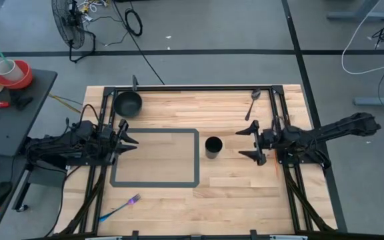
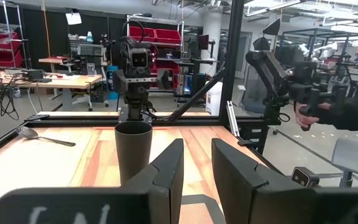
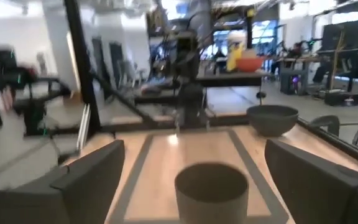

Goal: Pick & Place Utensil
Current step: Put the black cup on the gray mat

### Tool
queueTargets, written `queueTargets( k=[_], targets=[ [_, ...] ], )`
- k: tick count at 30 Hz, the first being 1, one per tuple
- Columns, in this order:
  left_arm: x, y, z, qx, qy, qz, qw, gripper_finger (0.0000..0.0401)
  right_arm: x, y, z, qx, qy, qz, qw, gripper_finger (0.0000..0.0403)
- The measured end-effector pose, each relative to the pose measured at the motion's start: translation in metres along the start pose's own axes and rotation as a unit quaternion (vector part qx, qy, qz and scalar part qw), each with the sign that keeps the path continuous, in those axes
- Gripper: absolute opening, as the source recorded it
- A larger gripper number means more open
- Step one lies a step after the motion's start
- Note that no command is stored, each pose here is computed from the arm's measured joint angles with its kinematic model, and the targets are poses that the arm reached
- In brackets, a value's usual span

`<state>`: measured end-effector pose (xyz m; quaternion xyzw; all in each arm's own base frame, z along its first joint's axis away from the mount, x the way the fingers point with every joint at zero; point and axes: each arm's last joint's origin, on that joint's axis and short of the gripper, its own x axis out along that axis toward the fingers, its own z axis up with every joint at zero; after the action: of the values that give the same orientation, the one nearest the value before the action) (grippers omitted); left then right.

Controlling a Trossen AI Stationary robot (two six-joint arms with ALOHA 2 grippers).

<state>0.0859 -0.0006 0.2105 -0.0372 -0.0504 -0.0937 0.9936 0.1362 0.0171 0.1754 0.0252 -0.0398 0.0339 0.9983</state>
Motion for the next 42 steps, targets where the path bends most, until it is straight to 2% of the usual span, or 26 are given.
queueTargets(
  k=[4, 8, 17, 20, 25, 31, 42],
  targets=[
    [0.0, 0.0, 0.0, 0.0, 0.0, 0.0, 1.0, 0.0087, 0.003, 0.0, -0.007, -0.018, 0.028, 0.006, 0.999, 0.038],
    [0.0, 0.0, 0.0, 0.0, 0.0, 0.0, 1.0, 0.0087, 0.005, 0.0, -0.016, -0.026, 0.067, 0.002, 0.997, 0.0383],
    [0.0, 0.0, 0.0, 0.0, 0.0, 0.0, 1.0, 0.0087, 0.023, -0.003, -0.027, -0.046, 0.155, -0.044, 0.986, 0.0391],
    [0.0, 0.0, 0.0, 0.0, 0.0, 0.0, 1.0, 0.0087, 0.026, -0.008, -0.035, -0.032, 0.179, -0.072, 0.981, 0.0391],
    [0.0, 0.0, 0.0, 0.0, 0.0, 0.0, 1.0, 0.0087, 0.032, -0.015, -0.037, 0.007, 0.161, -0.086, 0.983, 0.0391],
    [0.0, 0.0, 0.0, 0.0, 0.0, 0.0, 1.0, 0.0087, 0.039, -0.016, -0.044, -0.008, 0.175, -0.07, 0.982, 0.0391],
    [0.0, 0.0, 0.0, 0.0, 0.0, 0.0, 1.0, 0.0087, 0.079, -0.018, -0.04, -0.02, 0.193, -0.053, 0.979, 0.0391]
  ],
)
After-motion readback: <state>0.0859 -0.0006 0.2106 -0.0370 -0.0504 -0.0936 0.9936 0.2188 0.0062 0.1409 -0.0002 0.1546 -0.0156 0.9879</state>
